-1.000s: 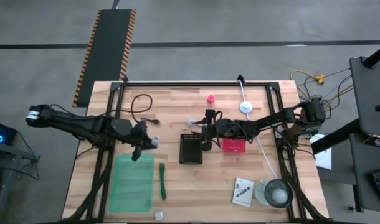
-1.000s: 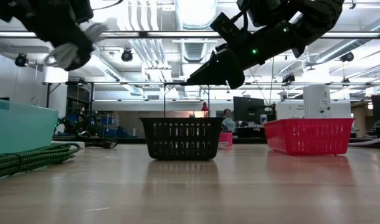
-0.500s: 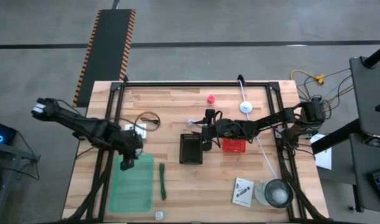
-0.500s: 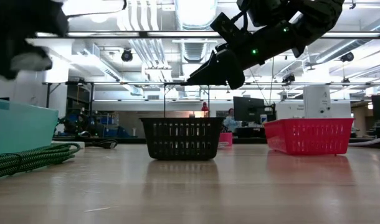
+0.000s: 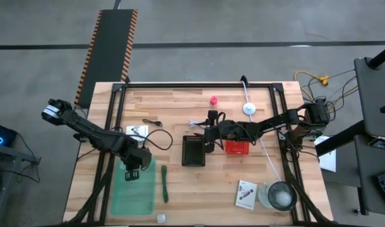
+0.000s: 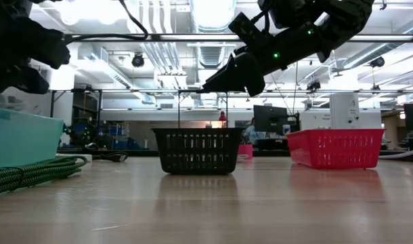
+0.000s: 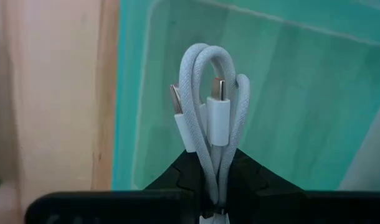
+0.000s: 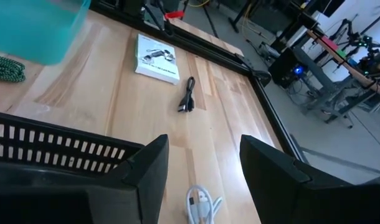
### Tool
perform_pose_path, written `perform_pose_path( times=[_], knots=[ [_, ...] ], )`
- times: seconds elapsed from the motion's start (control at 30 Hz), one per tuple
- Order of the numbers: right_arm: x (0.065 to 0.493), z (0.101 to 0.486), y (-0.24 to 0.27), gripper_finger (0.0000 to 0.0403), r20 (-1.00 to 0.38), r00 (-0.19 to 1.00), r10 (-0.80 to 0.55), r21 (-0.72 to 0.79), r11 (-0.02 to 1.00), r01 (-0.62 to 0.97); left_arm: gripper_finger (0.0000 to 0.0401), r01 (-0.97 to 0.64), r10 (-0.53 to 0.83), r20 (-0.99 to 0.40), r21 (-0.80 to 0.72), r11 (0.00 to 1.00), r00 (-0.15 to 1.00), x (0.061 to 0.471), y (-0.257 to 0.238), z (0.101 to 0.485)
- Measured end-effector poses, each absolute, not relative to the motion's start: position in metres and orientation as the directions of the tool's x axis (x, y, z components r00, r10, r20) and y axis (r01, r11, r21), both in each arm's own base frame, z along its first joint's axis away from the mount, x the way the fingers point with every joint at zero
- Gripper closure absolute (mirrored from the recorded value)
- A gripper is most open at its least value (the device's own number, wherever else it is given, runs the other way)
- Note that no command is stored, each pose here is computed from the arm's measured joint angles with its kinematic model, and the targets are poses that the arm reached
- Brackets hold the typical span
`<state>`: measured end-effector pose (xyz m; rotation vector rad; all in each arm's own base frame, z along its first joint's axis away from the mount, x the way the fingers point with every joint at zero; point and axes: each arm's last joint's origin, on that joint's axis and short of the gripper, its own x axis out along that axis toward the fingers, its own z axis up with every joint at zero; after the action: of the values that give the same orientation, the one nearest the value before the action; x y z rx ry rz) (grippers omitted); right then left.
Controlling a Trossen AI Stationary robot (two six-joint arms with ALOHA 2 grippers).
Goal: Pick and place items into bin
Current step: Put the bottom white charger cable into the green bin
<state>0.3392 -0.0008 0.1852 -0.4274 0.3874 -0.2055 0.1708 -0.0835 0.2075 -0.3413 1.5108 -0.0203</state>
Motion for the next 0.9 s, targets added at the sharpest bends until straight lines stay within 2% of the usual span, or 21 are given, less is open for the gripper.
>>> perform_pose_path(
  times=[0.23,0.47,0.9],
  knots=[
    [0.3393,0.1853,-0.0008,0.0218,-0.320,0.907,-0.273,-0.444,0.889,0.111,0.0378,-0.181,-0.220,-0.974,-0.225,0.957,0.048,0.1731,-0.0890,0.2053],
    [0.3393,0.1853,-0.0008,0.0218,-0.320,0.907,-0.273,-0.452,0.886,0.107,0.0353,-0.181,-0.224,-0.973,-0.231,0.956,0.057,0.1722,-0.0885,0.2071],
    [0.3393,0.1853,-0.0008,0.0218,-0.321,0.907,-0.273,-0.455,0.884,0.105,0.0347,-0.185,-0.225,-0.973,-0.232,0.955,0.058,0.1723,-0.0884,0.2072]
  ],
)
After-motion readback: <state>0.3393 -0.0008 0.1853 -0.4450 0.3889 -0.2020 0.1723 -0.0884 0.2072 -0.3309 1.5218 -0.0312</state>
